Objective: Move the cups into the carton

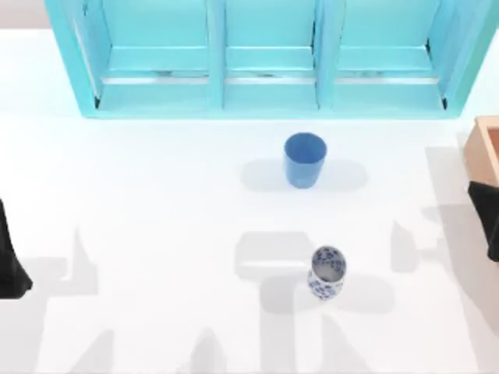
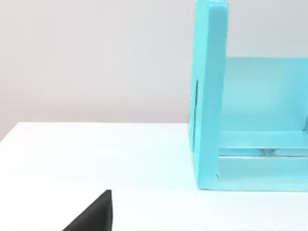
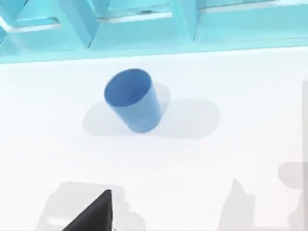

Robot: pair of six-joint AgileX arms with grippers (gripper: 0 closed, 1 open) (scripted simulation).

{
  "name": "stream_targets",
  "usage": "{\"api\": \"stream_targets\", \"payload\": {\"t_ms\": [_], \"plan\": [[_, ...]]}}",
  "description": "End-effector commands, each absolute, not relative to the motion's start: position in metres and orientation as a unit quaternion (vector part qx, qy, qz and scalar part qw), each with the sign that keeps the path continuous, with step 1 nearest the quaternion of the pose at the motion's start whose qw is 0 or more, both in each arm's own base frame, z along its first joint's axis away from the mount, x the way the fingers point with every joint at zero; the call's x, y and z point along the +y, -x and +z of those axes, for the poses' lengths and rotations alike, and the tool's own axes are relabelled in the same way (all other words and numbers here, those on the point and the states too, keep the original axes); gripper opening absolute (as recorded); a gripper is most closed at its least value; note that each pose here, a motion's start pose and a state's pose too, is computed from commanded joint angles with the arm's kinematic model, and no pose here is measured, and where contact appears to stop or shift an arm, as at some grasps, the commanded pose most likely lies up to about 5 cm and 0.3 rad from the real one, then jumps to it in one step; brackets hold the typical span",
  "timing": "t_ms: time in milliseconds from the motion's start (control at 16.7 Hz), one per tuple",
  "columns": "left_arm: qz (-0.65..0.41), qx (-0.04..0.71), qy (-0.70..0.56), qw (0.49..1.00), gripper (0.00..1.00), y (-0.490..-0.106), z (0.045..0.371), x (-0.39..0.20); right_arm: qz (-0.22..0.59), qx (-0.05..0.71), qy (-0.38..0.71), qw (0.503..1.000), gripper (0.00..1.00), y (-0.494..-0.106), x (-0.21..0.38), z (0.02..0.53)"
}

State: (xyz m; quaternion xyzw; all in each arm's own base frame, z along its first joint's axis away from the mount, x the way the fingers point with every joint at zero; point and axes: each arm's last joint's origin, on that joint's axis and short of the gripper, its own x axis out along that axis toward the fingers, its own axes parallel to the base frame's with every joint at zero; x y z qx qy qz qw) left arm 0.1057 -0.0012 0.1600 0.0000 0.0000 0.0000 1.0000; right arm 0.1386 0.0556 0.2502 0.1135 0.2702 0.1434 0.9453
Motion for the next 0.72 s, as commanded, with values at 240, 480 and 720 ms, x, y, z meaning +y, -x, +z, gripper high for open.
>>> {"api": "stream_targets", "payload": {"t_ms": [240, 480, 720], "plan": [[0.0, 0.0, 0.0, 1.0, 1.0, -0.106, 0.16, -0.001, 0.149, 0.428, -0.111, 0.884, 1.0, -0.175, 0.105, 0.277], [0.0, 0.0, 0.0, 1.0, 1.0, -0.106, 0.16, -0.001, 0.114, 0.559, -0.073, 0.818, 1.0, -0.212, 0.161, 0.28], [0.0, 0.0, 0.0, 1.0, 1.0, -0.106, 0.16, -0.001, 0.058, 0.65, -0.027, 0.758, 1.0, -0.243, 0.203, 0.262]]}}
